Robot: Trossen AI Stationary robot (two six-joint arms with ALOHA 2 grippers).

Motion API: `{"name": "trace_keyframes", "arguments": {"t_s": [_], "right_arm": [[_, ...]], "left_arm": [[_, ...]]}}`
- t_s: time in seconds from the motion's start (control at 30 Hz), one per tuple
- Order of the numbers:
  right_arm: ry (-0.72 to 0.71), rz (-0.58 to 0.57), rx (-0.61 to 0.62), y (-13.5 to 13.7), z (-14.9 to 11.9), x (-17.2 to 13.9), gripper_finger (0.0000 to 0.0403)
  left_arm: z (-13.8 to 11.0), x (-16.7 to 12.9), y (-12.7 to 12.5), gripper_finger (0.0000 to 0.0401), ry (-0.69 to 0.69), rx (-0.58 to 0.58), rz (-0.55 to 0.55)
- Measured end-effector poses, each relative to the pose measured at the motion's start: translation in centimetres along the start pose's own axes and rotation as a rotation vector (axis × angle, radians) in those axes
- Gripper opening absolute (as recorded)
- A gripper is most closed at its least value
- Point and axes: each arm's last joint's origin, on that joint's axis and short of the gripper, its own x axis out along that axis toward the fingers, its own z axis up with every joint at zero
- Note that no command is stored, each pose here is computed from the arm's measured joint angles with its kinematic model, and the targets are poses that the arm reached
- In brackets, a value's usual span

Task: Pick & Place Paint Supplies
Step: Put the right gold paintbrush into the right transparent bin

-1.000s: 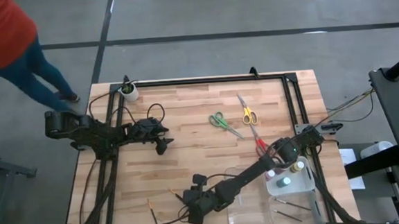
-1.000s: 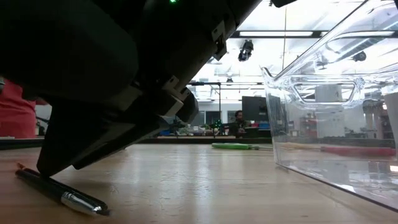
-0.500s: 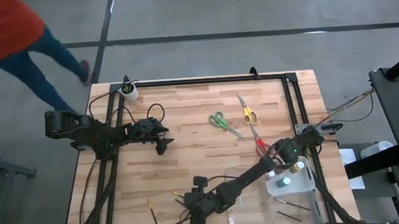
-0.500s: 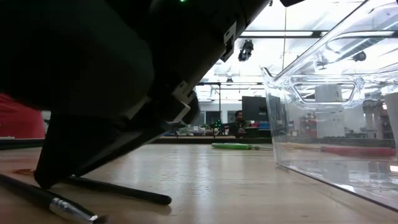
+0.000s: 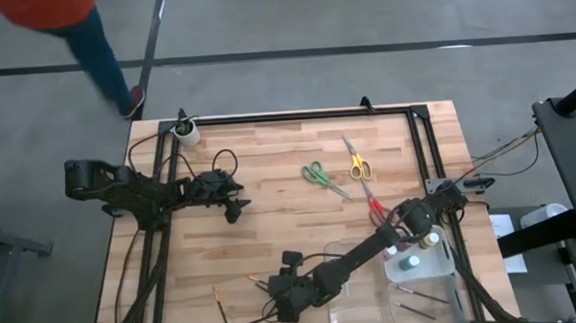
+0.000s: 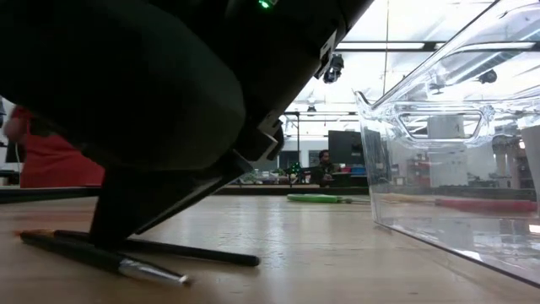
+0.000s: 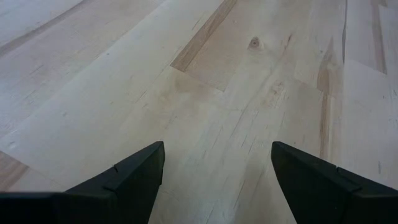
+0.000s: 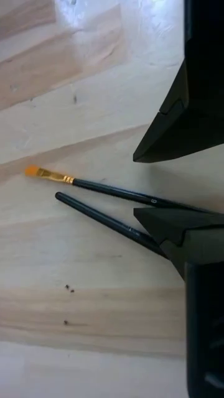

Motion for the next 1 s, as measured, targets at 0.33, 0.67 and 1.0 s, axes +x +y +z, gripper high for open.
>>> {"name": "trace_keyframes", "arguments": {"t_s": [0.33,0.67,1.0], "right_arm": [[0.020,-0.099,-0.037,-0.55,-0.37,-0.08,0.0123],[0.033,-0.058,-0.065,-0.49,-0.31,0.03,0.0123],[0.047,-0.028,-0.080,-0.38,-0.36,0.01,0.0123]], "left_arm": [[0.00,0.00,0.00,0.0304,0.000,0.000,0.000],[0.00,0.00,0.00,0.0304,0.000,0.000,0.000],[0.01,0.00,0.00,0.0303,0.000,0.000,0.000]]}}
